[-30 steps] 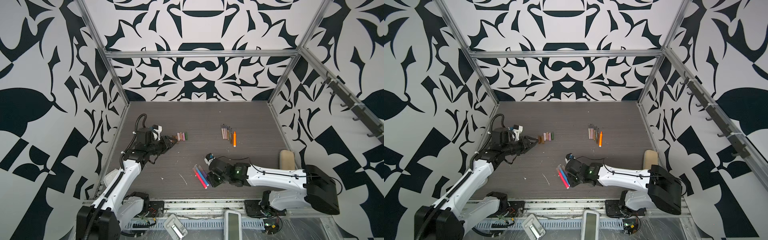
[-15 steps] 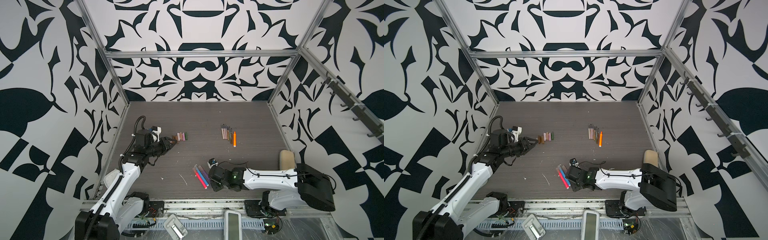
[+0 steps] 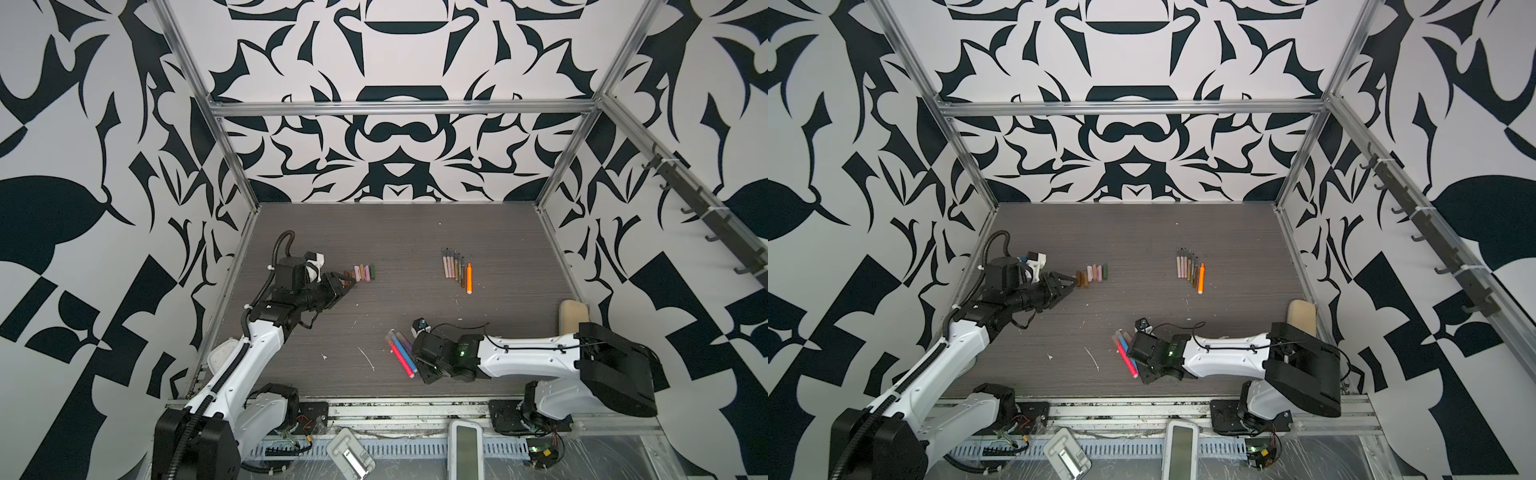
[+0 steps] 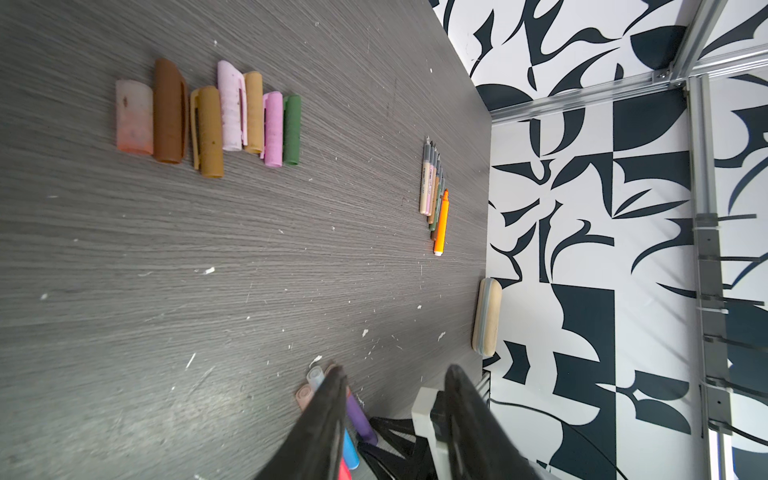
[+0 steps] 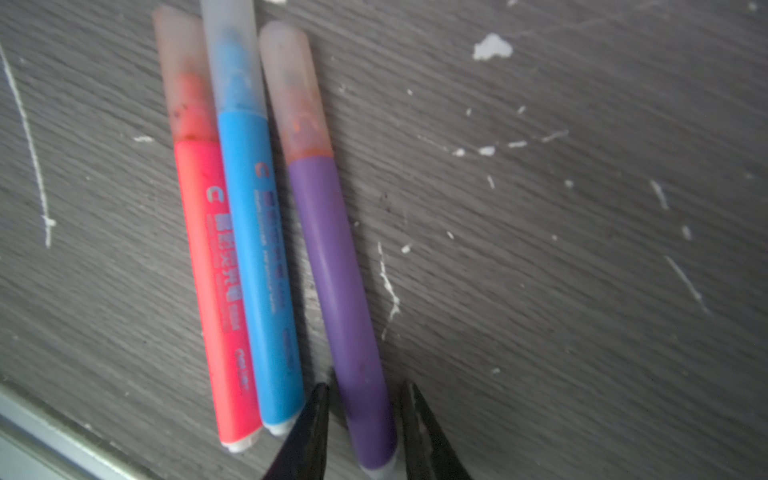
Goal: Open the pen caps
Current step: 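Grasp the purple felt marker with the right gripper while the left returns, then lift the purple marker toward the left gripper while the left reaches toward it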
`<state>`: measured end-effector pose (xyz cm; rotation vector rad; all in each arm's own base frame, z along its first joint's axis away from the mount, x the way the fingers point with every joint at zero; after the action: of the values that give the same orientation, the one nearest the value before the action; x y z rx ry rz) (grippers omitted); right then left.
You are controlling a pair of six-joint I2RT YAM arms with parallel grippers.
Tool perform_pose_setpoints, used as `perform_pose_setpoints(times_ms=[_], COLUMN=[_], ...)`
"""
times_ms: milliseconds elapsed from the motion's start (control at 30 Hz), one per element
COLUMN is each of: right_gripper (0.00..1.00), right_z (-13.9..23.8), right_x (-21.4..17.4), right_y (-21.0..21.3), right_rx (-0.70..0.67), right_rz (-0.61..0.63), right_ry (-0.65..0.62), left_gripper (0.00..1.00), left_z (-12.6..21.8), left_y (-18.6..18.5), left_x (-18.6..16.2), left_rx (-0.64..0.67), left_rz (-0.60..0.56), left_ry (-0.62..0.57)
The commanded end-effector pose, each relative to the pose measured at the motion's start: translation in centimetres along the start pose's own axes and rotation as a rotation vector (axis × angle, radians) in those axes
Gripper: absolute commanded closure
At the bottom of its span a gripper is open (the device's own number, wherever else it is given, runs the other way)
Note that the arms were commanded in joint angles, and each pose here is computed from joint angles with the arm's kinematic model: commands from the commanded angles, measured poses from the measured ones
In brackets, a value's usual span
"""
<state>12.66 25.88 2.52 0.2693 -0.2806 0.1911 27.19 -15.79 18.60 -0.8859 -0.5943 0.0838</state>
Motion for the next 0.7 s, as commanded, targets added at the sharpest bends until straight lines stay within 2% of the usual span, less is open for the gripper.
perform_pose_setpoints(times_ms=[0,100,267,367,567,667], right_gripper=[0.70,0.80,0.89,0.94,1.00,1.00], right_z=[-0.3,-0.3,1.0,2.1,4.8,5.8], right_x=[0.3,0.6,1.9,2.6,4.1,4.7], right_y=[-0.6,-1.4,-2.4,-2.6,-0.8,-0.3], right_rx=[-0.029,-0.026,-0.013,0.014,0.196,0.242], right_rz=[0.008,-0.020,-0.039,-0.050,-0.101,-0.132], right_ry=[0.013,0.023,-0.004,-0.013,-0.058,-0.074], left_gripper=[0.58,0.58,0.56,0.51,0.48,0.47], left_z=[-0.3,-1.0,-2.9,-4.5,-8.8,-10.6], left_y=[-0.3,-0.7,-1.8,-2.4,-5.1,-6.3], left_x=[0.2,-0.5,-2.2,-3.3,-5.7,-6.7], left_rx=[-0.008,-0.008,-0.005,-0.014,-0.063,-0.066], left_rz=[-0.001,-0.006,-0.032,-0.040,-0.057,-0.078], left_ry=[-0.013,0.010,0.073,0.110,0.208,0.245])
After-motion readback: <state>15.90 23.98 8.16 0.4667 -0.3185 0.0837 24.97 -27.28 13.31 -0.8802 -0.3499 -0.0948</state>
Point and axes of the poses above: each gripper's point midway between its finger pads, its own z axis back along the fingers, its own y axis along the line the jaws close on, x = y × z, the point moved 1 cm from there along z, back along the fingers, and after that the axes turned 13 degrees about -z, right-handed, at the moved point
